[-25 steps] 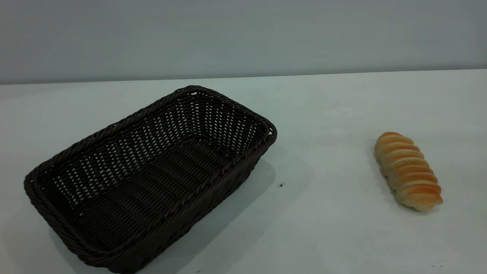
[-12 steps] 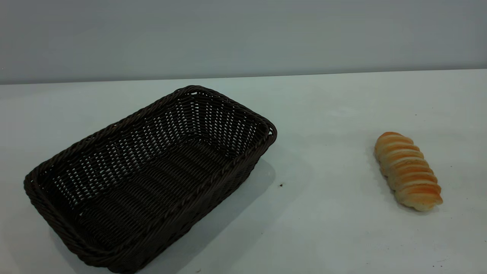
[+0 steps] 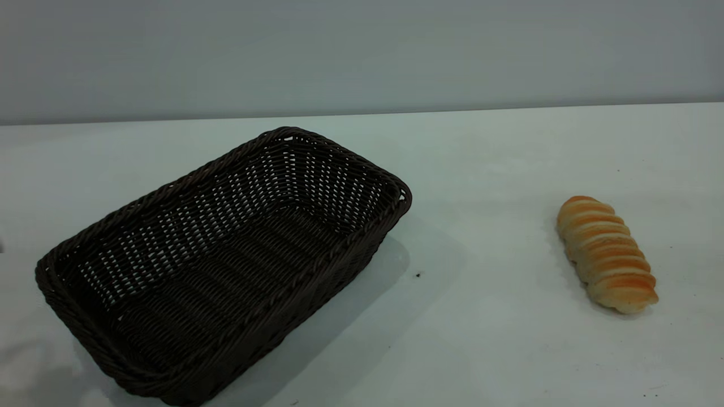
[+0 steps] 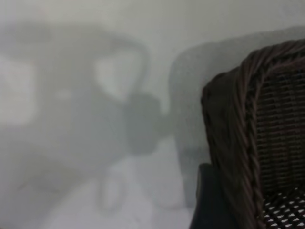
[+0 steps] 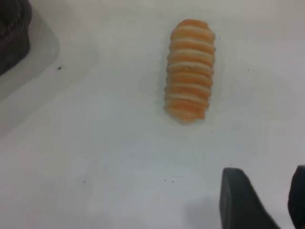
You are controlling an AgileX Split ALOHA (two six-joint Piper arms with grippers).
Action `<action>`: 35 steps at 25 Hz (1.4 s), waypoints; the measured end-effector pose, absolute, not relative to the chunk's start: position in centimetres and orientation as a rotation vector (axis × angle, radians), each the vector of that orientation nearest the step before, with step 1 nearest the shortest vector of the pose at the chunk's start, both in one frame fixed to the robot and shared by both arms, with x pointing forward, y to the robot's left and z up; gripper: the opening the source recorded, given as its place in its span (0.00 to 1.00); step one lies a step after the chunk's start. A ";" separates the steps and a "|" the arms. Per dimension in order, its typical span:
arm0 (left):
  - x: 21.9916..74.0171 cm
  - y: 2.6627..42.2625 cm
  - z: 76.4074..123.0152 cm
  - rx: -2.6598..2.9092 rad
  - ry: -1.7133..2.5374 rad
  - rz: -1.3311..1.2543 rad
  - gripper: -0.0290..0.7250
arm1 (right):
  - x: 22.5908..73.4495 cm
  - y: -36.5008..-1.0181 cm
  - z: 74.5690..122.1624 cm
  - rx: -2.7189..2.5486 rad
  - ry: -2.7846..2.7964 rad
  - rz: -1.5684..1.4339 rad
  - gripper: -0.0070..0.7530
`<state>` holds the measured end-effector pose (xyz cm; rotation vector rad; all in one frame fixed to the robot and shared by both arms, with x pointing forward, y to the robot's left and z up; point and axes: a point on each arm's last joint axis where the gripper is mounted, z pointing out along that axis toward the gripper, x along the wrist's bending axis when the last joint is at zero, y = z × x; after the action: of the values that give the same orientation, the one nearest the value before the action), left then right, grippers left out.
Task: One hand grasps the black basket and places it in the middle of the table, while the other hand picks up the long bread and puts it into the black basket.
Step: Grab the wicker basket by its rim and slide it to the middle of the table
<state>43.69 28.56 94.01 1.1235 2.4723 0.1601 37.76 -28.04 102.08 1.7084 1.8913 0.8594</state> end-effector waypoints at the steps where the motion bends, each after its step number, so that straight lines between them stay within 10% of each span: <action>1: 43.9 28.2 93.6 1.138 2.468 0.150 0.74 | 37.8 -28.0 102.1 1.708 1.891 0.859 0.32; 35: 46.2 26.2 86.8 1.177 2.566 0.088 0.74 | 37.8 -28.0 102.1 1.724 1.886 0.876 0.32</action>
<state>46.19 26.15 86.81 1.1770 2.5660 0.0883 37.77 -27.95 102.09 1.7241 1.8858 0.8758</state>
